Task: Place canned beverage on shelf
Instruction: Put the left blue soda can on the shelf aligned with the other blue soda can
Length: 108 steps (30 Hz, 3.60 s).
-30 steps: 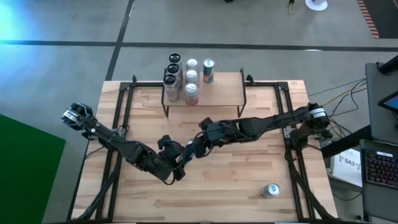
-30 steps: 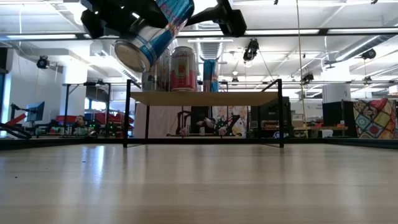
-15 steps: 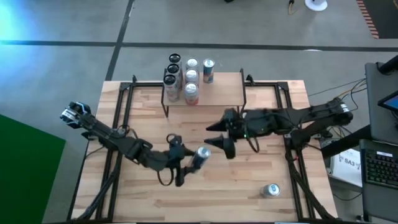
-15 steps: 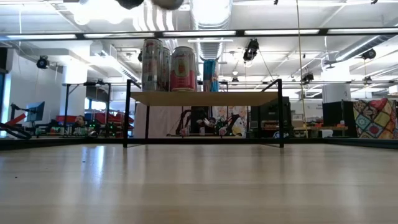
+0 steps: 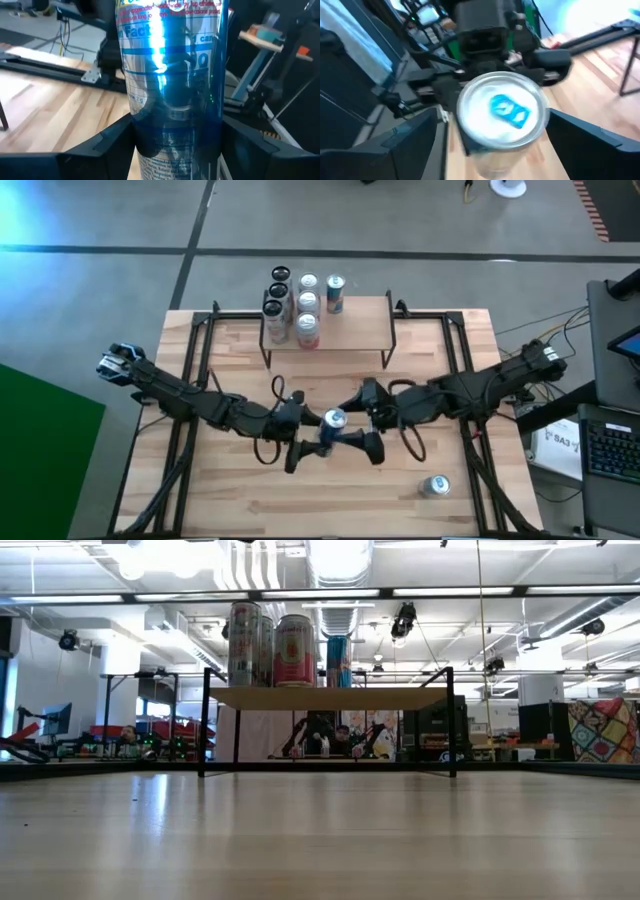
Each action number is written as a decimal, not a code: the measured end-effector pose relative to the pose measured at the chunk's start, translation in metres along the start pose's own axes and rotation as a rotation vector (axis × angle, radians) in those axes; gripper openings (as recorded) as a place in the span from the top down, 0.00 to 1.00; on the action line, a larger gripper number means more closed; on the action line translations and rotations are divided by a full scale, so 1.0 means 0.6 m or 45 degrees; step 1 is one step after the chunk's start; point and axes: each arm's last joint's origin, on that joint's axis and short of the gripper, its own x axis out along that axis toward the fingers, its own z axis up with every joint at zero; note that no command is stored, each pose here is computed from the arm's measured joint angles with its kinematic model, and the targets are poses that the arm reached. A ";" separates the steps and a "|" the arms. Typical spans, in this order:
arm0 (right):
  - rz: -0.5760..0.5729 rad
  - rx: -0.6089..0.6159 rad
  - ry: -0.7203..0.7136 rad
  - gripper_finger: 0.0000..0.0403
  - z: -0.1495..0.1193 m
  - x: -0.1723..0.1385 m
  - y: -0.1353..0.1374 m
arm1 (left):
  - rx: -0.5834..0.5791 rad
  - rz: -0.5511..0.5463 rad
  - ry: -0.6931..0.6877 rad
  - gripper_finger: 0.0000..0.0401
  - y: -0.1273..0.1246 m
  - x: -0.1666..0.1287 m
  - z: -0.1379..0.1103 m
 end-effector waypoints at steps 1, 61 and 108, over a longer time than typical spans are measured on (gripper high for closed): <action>0.002 0.000 -0.007 0.13 -0.001 0.003 0.004 | -0.003 0.002 -0.012 0.41 0.002 0.001 0.002; -0.013 0.071 0.060 0.39 -0.010 0.009 -0.002 | 0.000 -0.189 0.017 0.33 0.040 0.012 0.021; -0.739 0.025 0.038 0.39 0.109 0.001 -0.433 | 0.014 0.610 -0.082 0.31 0.193 -0.216 0.039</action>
